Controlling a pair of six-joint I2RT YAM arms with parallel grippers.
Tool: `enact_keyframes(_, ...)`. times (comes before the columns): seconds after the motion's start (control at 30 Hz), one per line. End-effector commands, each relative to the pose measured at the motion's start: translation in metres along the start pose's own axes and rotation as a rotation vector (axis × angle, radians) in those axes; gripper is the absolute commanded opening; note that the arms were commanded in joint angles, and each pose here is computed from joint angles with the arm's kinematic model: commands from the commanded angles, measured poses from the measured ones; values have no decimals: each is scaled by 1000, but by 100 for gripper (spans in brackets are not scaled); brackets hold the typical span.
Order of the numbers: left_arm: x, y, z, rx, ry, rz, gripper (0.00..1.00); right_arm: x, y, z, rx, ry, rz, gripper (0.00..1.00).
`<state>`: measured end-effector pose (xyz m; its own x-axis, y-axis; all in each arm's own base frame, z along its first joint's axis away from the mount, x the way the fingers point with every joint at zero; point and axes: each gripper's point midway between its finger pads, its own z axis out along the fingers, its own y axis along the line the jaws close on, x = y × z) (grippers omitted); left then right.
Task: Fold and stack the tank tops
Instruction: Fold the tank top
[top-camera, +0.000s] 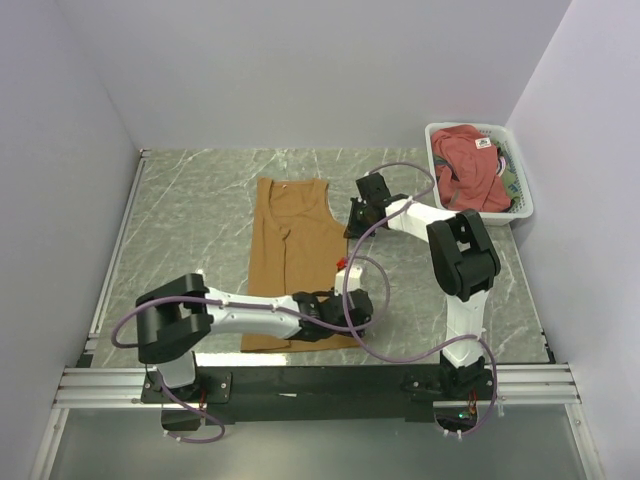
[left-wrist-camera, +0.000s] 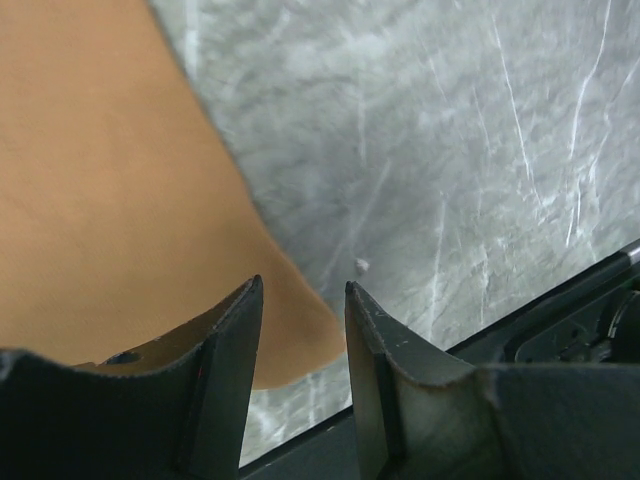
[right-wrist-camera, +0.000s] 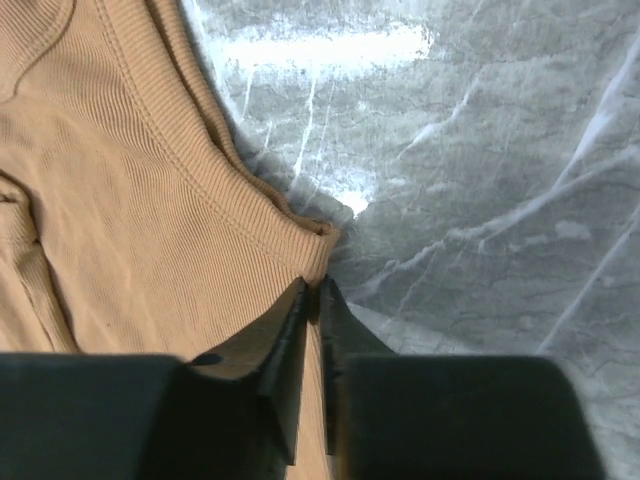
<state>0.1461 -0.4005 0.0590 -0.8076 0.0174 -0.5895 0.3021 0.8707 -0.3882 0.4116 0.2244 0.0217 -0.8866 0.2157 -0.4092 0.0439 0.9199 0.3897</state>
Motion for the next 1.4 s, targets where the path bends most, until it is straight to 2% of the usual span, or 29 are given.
enact_keyframes(0.0, -4, -10, 0, -43, -46, 19, 44, -10, 0, 2, -17, -43, 17, 13)
enact_keyframes(0.2, 20, -16, 4, -68, -19, 80, 43, -3, -14, -3, 5, -47, 45, 2)
enact_keyframes(0.5, 50, -20, 4, -120, 16, 184, 33, 4, -25, -14, 24, -68, 57, 0)
enact_keyframes(0.57, 52, -20, 2, -129, 18, 196, 28, 5, -27, -17, 27, -72, 57, 0)
enact_keyframes(0.6, 53, -21, 0, -125, 18, 197, 21, 4, -27, -20, 24, -79, 59, 0)
enact_keyframes(0.7, 50, -24, -10, -102, 11, 180, 11, 5, -31, -27, 37, -92, 61, 0)
enact_keyframes(0.73, 51, -20, -12, -101, 14, 177, 3, 6, -33, -28, 44, -97, 61, 0)
enact_keyframes(0.77, 51, -20, -15, -91, 15, 169, 1, 8, -37, -29, 54, -98, 63, 0)
enact_keyframes(1.03, 27, -42, -63, 144, -31, 24, 1, -4, -39, -48, 91, -144, 39, 0)
enact_keyframes(1.2, 11, -34, -79, 162, -69, -72, 1, -14, -29, -54, 91, -152, 16, 0)
enact_keyframes(1.37, 10, -1, -81, 106, -88, -151, 1, -23, -7, -54, 99, -163, -28, 0)
